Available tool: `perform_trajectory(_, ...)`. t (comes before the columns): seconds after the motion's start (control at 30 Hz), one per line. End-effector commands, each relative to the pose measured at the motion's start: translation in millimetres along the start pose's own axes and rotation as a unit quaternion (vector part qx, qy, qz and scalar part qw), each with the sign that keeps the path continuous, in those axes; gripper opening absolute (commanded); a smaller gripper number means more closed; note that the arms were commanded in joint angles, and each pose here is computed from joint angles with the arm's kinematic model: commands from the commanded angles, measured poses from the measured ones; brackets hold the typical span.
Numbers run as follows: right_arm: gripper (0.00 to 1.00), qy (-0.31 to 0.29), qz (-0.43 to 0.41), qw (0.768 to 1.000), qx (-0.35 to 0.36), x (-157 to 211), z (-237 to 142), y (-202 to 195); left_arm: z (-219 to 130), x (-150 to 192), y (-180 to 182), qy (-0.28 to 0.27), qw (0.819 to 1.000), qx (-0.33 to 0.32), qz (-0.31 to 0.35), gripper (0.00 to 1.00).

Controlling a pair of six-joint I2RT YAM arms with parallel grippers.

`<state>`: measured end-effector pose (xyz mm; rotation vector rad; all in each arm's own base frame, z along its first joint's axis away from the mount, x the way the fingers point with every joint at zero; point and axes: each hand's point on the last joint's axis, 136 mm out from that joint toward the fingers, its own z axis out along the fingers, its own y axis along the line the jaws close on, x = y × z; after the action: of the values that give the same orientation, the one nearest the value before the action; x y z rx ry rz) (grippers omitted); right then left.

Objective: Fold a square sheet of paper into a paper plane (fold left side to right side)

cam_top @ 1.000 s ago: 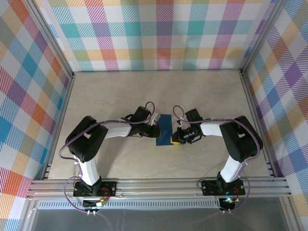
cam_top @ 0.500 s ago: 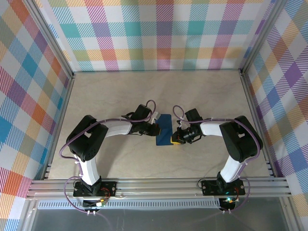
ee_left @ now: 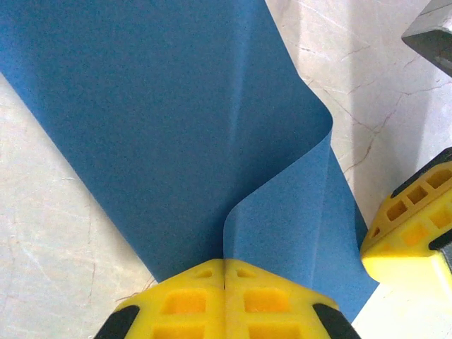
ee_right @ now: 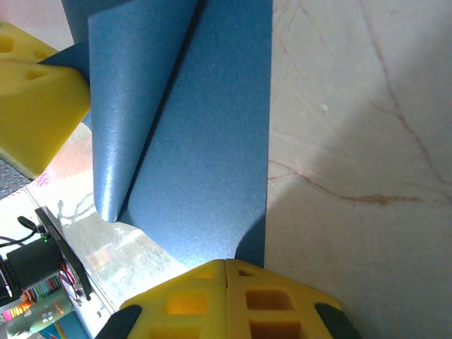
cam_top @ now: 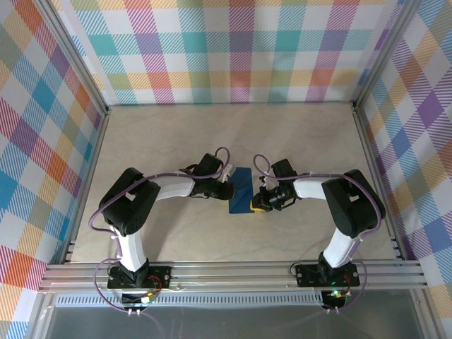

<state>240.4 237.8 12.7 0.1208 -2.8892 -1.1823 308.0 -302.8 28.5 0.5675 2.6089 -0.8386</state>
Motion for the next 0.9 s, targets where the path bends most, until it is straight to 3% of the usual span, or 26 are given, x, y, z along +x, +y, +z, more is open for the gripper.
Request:
perform_trajectory(0.0, 0.0, 0.026, 0.031, 0.997, 0.072, 18.4, 9.9, -36.3, 0.6, -4.9, 6.4, 0.001, 1.0, -0.01, 0.003, 0.0)
perform_trajectory(0.7, 0.0, 0.029, 0.033, 0.996, 0.075, 19.7, 10.7, -38.1, 6.7, -3.4, 10.5, 0.002, 1.0, -0.013, 0.002, 0.0)
perform_trajectory(0.87, 0.0, 0.021, 0.023, 0.998, 0.05, 12.8, 6.4, -22.4, 6.9, 1.8, 13.9, 0.009, 1.0, -0.02, 0.003, 0.0)
